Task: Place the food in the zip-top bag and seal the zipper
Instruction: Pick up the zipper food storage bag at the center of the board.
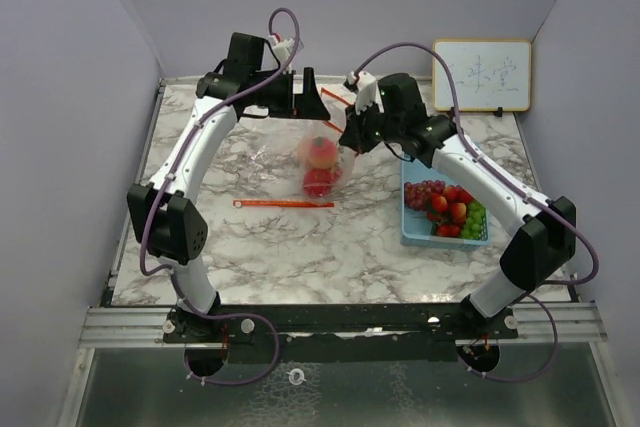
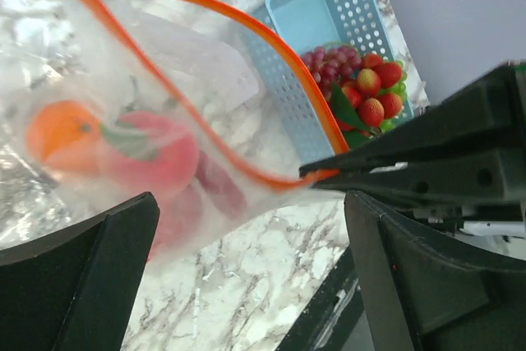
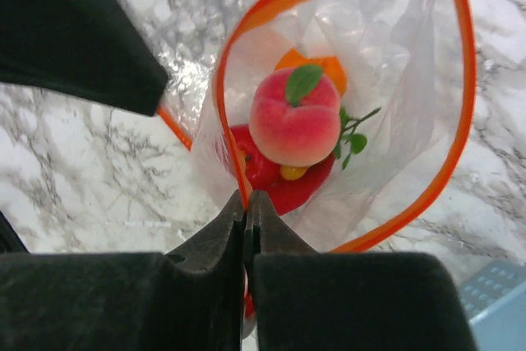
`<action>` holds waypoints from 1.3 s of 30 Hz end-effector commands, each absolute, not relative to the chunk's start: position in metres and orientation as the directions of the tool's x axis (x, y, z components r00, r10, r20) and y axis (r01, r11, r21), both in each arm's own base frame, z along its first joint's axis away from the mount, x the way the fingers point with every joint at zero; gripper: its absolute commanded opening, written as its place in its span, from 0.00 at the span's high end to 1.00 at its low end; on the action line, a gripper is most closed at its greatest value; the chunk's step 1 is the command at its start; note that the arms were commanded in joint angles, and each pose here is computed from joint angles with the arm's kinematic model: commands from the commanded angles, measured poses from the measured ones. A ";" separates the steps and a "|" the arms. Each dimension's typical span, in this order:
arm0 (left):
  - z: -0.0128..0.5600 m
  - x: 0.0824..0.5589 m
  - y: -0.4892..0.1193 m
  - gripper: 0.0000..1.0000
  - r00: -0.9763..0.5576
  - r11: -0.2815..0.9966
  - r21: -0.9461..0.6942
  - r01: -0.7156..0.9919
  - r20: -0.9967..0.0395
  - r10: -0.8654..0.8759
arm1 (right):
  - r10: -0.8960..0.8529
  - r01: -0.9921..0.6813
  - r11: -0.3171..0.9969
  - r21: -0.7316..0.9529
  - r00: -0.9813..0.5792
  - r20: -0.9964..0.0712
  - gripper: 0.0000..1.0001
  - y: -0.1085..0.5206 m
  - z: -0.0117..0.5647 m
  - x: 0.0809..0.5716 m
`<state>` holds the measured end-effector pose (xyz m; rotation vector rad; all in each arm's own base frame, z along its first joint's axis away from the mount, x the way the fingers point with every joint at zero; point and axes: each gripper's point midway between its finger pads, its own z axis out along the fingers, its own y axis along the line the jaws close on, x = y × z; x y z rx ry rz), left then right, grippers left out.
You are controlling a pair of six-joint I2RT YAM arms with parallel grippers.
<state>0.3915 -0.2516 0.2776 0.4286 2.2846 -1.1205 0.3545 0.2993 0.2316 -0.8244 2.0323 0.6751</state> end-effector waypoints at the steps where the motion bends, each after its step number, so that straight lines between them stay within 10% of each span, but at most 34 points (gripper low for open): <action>1: 0.363 0.386 -0.222 0.01 -0.574 0.668 -0.433 0.605 -0.819 -0.011 | -0.142 -0.604 0.781 0.159 -0.420 -0.896 0.98 0.279 0.308 0.373; 24: 0.344 0.354 -0.258 0.18 -0.088 0.717 0.018 0.697 -0.990 0.111 | 0.237 -0.401 0.723 0.562 -0.621 -0.747 0.98 0.324 0.350 0.398; 39: 0.326 0.368 -0.262 0.22 0.173 0.867 0.357 0.348 -0.933 0.315 | 0.234 -0.412 0.691 0.594 -0.650 -0.723 0.98 0.335 0.346 0.399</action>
